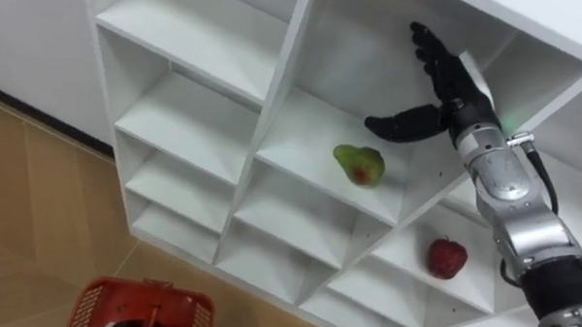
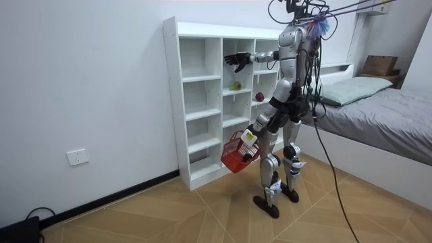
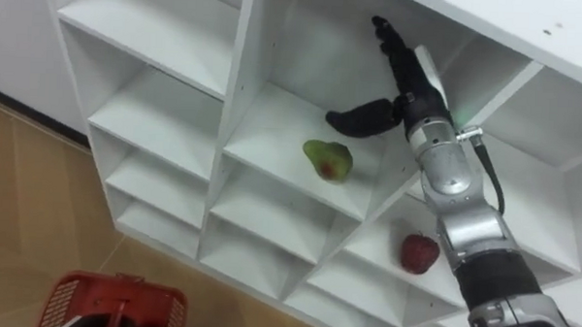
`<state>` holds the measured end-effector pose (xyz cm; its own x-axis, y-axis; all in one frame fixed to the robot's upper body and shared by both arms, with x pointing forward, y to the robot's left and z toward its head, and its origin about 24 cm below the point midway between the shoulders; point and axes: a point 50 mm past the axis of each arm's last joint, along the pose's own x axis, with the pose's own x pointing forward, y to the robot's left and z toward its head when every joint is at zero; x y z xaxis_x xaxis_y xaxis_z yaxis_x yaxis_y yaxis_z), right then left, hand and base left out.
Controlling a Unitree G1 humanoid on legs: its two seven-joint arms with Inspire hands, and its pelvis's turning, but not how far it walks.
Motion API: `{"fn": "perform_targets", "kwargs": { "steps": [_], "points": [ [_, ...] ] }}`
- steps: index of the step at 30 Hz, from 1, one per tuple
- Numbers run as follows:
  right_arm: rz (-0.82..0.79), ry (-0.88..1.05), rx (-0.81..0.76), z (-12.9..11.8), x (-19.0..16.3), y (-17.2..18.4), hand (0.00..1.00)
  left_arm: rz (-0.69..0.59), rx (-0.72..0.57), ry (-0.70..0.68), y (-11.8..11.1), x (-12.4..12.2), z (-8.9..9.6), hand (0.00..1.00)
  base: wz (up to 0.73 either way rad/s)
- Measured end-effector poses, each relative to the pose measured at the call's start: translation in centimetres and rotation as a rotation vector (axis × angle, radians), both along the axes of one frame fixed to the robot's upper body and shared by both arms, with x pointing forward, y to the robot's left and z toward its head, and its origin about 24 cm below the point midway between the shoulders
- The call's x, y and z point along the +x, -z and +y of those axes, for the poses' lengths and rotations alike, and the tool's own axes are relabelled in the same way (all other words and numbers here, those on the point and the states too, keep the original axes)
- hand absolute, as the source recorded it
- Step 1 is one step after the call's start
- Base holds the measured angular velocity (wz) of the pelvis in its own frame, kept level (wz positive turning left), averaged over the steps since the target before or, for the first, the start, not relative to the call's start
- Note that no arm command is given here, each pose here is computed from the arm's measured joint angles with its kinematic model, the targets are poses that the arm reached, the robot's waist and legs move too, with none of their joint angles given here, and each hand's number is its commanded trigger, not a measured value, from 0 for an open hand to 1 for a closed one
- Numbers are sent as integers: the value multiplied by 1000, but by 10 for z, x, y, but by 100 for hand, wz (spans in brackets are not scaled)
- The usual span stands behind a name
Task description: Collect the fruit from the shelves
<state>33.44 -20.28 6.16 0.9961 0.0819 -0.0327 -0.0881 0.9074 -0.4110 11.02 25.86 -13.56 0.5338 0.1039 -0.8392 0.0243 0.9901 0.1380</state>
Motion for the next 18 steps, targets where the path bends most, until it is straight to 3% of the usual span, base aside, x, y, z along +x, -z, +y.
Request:
{"fn": "perform_targets", "kwargs": {
  "steps": [18],
  "points": [
    [174, 45, 55, -16, 1, 26, 0, 44, 3, -22, 3, -2, 3, 100, 5]
  ]
}}
